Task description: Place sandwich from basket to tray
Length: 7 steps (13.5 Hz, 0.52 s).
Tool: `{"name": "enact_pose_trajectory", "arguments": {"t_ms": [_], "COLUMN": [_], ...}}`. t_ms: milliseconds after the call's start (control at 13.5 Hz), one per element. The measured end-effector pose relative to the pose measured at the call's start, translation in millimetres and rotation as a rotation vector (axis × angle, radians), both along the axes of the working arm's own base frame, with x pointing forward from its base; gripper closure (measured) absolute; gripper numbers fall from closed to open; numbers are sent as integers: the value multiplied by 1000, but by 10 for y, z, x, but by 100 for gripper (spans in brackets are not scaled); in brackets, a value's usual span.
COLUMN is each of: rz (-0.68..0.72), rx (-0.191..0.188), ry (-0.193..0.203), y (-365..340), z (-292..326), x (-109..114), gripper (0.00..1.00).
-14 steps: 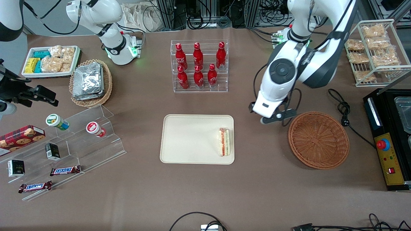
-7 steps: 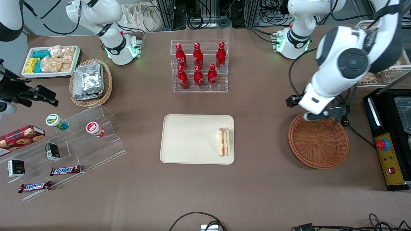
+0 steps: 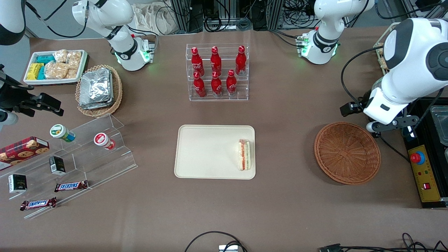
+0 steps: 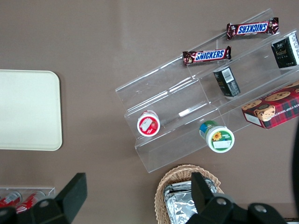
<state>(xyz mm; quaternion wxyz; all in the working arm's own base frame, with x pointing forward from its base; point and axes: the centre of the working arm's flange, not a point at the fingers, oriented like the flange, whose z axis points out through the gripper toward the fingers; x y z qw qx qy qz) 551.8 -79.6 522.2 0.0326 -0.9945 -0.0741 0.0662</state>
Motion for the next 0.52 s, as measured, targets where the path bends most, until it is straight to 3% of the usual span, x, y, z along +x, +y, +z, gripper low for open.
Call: {"name": "enact_pose_trajectory", "arguments": {"t_ms": [148, 519], "rz": [2, 13], "rx": [-4, -30], "ry": [-3, 41], "y": [6, 96], "z": [120, 280], "x": [43, 297], "gripper": [0, 0]}}
